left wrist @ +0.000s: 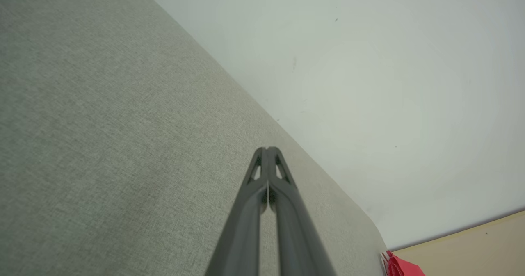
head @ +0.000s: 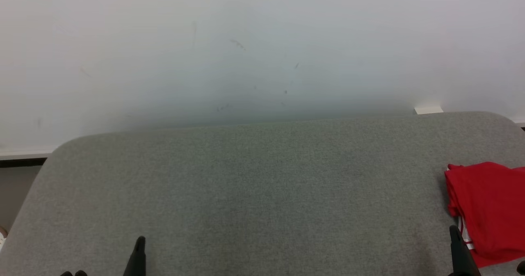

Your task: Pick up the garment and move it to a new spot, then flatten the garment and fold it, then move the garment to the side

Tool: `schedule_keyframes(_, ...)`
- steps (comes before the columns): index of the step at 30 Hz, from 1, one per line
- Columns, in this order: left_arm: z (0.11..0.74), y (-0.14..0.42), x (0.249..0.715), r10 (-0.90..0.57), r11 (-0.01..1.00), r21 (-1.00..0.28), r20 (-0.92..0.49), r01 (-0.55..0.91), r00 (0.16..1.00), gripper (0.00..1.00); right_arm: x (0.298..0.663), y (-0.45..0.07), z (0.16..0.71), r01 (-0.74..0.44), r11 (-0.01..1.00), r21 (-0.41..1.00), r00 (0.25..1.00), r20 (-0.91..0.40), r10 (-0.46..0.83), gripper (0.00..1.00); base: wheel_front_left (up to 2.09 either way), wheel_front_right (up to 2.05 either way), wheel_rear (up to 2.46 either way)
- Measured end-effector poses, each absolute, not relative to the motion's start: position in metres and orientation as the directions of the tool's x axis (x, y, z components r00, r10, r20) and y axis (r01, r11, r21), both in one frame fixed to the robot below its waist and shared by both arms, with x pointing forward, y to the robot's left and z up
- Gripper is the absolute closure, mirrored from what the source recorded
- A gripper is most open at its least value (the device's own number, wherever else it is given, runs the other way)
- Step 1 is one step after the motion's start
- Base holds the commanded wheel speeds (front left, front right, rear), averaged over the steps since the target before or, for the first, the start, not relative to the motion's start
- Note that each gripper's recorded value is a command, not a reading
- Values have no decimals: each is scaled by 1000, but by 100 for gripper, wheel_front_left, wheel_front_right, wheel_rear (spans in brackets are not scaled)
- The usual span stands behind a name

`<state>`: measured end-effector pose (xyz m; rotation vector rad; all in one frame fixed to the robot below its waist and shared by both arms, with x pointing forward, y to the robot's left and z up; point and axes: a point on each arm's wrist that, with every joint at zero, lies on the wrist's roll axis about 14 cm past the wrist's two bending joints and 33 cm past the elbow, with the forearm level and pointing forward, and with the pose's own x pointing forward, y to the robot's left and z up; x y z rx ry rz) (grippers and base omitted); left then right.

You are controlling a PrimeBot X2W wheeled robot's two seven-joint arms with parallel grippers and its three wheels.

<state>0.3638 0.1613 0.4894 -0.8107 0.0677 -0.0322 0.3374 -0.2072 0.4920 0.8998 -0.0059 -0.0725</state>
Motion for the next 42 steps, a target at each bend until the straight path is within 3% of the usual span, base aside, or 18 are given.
schedule_keyframes(42, 497, 181, 379, -25, 300, -953, -45, -36, 999, 100, 365, -207, 499, 42, 269, 962, 999, -32, -39, 100, 0, 0, 0)
